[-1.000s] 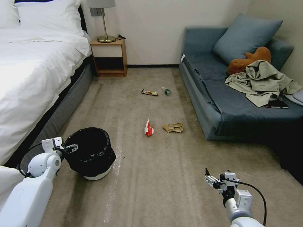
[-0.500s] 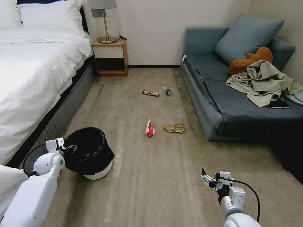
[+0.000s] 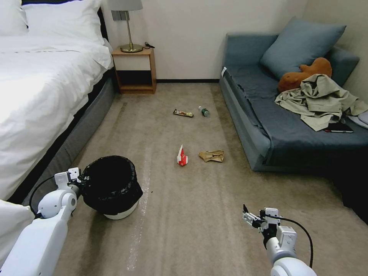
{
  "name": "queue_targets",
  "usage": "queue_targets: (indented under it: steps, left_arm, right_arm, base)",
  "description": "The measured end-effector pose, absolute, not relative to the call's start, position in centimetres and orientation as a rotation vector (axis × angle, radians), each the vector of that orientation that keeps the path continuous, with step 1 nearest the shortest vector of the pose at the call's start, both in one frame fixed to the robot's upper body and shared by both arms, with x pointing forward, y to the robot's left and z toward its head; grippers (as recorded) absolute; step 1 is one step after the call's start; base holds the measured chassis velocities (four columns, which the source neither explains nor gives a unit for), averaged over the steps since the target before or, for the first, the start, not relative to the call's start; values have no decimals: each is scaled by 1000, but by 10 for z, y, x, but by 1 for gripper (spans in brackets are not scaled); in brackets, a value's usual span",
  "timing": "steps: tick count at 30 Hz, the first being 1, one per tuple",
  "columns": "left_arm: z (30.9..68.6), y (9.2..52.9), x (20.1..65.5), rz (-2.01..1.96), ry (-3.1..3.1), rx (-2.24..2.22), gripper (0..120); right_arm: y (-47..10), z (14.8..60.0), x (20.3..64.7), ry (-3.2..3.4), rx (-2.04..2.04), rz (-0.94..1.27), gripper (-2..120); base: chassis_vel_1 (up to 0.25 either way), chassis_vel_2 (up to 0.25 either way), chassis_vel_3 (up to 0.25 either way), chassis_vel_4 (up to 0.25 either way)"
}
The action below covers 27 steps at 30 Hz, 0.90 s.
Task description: Pick up the trash bin, then pick up the garbage on the floor and place it into the trash bin.
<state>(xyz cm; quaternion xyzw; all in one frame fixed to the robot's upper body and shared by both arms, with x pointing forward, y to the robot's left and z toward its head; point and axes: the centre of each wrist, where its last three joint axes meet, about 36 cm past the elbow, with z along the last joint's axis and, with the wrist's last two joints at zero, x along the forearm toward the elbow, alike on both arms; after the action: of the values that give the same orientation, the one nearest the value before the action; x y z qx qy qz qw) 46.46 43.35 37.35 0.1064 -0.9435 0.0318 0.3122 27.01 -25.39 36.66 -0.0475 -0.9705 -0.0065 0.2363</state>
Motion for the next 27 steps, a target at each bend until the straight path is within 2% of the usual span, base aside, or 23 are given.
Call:
queue_targets:
  steps: [14,20,27]
  left_arm:
    - [395,424,431,8,-2577,249,4]
    - [417,414,408,-48,-2652,274,3]
    - [425,405,380,-96,-2706,293,3]
  right_arm:
    - [-249,372,265,-2678,-92,-64,100]
    - [-247,375,261,-2706,-76,-82,100]
    - [-246,377,258,-2733,-64,-92,100]
  base:
    - [0,0,0,0]
    - [0,0,0,0]
    - [0,0,0,0]
